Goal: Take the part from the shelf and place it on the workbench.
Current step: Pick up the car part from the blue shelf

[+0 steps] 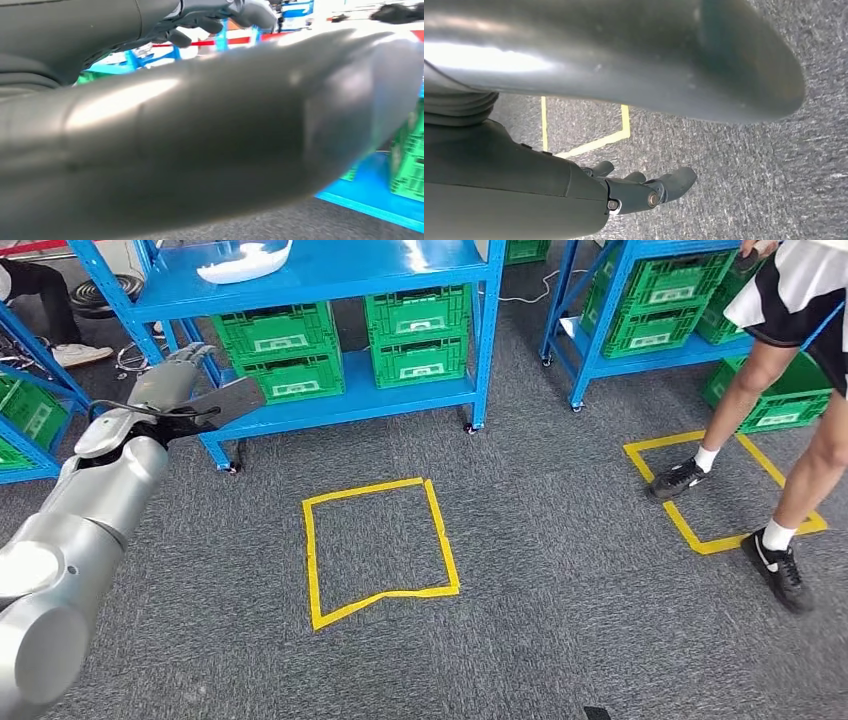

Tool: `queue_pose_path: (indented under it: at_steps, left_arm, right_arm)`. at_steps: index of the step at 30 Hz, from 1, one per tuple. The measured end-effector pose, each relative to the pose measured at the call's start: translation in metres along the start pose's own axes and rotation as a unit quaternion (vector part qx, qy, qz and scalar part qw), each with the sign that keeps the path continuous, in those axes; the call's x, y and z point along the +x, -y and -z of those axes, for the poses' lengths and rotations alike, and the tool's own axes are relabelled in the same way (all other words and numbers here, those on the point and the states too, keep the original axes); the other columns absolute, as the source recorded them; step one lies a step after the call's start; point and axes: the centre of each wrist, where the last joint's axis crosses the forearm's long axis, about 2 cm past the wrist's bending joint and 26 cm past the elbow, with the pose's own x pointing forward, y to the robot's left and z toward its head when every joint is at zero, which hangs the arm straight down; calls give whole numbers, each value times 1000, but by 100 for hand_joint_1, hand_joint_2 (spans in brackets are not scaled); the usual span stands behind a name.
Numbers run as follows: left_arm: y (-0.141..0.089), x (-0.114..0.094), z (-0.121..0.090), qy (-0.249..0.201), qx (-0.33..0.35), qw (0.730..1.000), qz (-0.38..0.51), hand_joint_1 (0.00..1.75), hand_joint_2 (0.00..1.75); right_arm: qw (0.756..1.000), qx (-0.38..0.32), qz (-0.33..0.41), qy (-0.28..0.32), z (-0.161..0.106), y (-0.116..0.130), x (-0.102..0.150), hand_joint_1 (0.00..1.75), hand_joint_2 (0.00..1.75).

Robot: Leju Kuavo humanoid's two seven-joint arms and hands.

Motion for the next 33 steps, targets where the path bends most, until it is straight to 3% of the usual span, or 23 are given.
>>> queue_pose_path:
  at_steps: [33]
  left_arm:
    - [4, -6, -2, -24, -4, 999, 39, 0, 0]
  right_arm:
    - [1000, -2, -8, -10, 0, -1, 1, 0, 0]
